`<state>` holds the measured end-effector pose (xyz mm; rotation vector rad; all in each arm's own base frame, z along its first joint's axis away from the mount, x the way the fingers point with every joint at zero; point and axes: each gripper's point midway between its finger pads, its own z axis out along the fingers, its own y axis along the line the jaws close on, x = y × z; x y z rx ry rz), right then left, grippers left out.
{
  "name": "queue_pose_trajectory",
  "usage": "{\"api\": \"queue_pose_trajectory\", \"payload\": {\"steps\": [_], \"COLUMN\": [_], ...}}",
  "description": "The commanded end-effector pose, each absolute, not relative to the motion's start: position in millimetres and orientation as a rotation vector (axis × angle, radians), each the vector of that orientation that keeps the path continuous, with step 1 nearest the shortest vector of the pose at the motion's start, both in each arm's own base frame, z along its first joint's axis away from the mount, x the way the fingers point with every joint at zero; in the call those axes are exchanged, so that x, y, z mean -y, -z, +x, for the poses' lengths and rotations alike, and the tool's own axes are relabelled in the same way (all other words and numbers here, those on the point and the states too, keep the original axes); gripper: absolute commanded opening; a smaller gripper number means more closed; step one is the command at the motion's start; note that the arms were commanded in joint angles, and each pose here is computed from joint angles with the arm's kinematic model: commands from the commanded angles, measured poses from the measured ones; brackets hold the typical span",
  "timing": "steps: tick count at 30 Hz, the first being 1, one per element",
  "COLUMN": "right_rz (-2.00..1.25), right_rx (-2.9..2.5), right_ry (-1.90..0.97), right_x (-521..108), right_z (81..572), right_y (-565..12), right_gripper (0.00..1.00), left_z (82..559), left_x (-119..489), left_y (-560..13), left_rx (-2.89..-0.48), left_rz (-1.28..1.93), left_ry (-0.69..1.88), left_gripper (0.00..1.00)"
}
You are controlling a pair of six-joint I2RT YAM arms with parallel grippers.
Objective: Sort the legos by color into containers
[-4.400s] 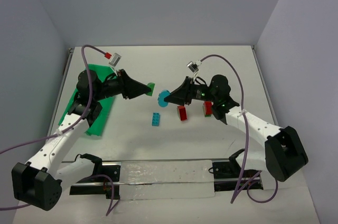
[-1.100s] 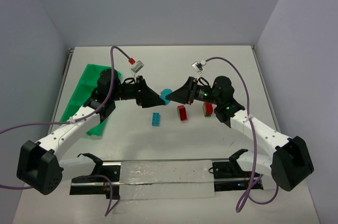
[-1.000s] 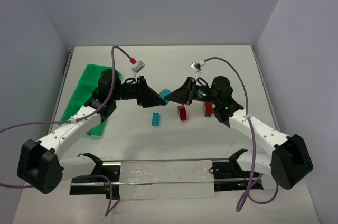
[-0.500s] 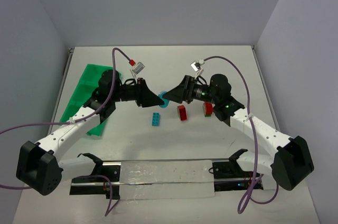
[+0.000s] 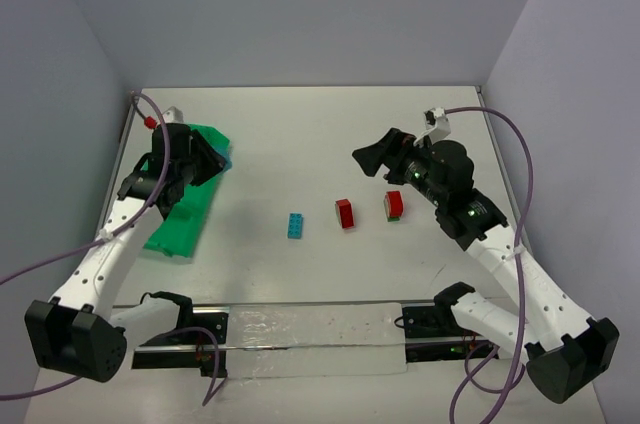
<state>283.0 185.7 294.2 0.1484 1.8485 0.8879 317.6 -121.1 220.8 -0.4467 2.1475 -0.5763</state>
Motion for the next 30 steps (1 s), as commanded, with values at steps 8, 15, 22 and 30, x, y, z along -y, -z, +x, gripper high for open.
{"api": "queue_pose_trajectory", "payload": {"steps": [8,15,22,30], "right_rz": [0.136,0.114,0.103,0.119], "right_rx": [-1.939,-1.973,-1.994,-2.002], "right_ry": [-0.810,-0.804,-0.817,-0.804], "right_x": [-178.7,-180.9,-183.9,-181.1], "right_z": [283.8,282.3,280.4,279.6], "right_y": [-253.6,-239.2,-233.0,-226.0], "right_gripper": [1.00,1.00,1.00,1.00], "left_z": [321.8,338.8,355.1,349.2], "left_x": [-18.1,-33.5,-27.2,66.9], "left_y": [-181.2,-167.6,-166.2,-177.5], "left_rx": [-2.013,-2.001,-2.045,-2.201], "left_rz": [-1.001,-1.051,-0.992,-0.515], "left_ry": [-0.244,-0.371,-0.362,-0.078], "left_gripper": [0.01,0.54,0.99,0.95]}}
